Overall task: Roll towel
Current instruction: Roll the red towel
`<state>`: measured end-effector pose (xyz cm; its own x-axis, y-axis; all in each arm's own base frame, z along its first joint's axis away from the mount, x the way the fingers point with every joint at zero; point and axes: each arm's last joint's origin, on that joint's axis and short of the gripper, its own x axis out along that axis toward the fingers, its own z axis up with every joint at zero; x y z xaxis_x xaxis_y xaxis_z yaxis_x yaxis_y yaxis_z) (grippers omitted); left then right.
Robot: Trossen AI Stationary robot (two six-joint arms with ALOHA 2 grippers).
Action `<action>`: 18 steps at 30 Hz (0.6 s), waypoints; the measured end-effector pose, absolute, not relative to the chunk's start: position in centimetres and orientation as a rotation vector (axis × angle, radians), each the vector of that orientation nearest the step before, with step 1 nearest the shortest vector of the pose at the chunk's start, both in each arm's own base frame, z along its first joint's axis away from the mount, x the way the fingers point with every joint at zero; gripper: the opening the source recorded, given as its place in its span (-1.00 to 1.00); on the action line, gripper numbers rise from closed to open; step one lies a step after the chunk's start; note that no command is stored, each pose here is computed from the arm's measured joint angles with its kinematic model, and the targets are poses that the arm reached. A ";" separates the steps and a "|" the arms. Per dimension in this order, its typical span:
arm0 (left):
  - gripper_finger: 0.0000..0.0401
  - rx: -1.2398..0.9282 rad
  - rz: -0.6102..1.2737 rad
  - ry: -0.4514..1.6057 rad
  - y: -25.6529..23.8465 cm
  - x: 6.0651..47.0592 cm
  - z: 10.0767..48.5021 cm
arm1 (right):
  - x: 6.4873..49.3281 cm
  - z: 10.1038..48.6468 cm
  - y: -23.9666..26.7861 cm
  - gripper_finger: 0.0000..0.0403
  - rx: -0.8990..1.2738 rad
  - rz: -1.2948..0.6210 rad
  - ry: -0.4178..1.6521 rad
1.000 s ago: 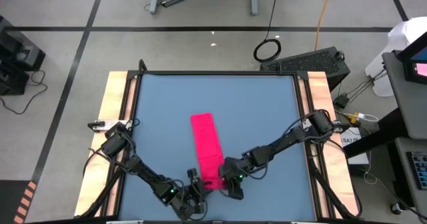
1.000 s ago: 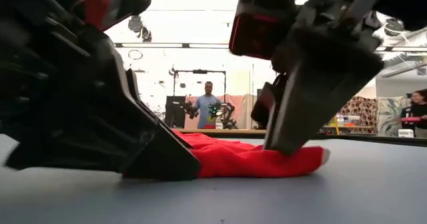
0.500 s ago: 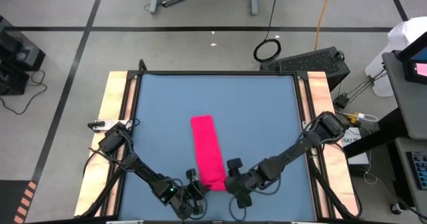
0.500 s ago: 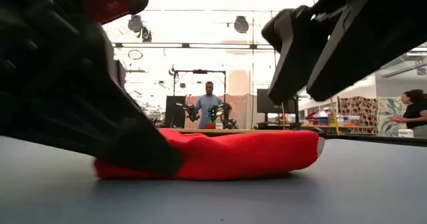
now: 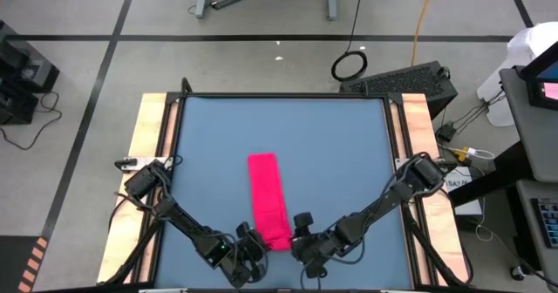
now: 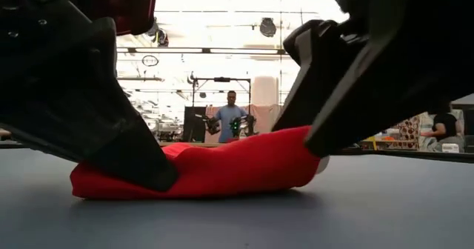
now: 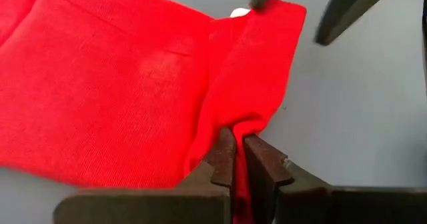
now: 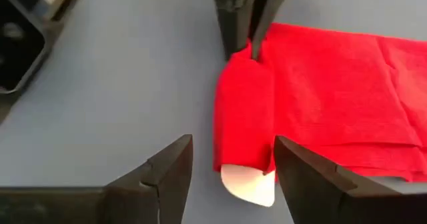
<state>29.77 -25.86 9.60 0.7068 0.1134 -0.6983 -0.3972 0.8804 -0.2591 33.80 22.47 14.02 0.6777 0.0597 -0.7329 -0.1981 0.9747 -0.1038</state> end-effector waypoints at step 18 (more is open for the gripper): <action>-0.89 -0.378 0.262 0.763 -25.9 29.7 9.5 | 35.4 11.4 21.1 -0.52 -0.083 0.147 0.872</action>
<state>29.67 -25.92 9.54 0.6953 0.0937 -0.7126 -0.3636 0.9011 -0.2363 35.43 21.10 11.44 0.6340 0.0943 -0.7676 -0.1623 0.9867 -0.0128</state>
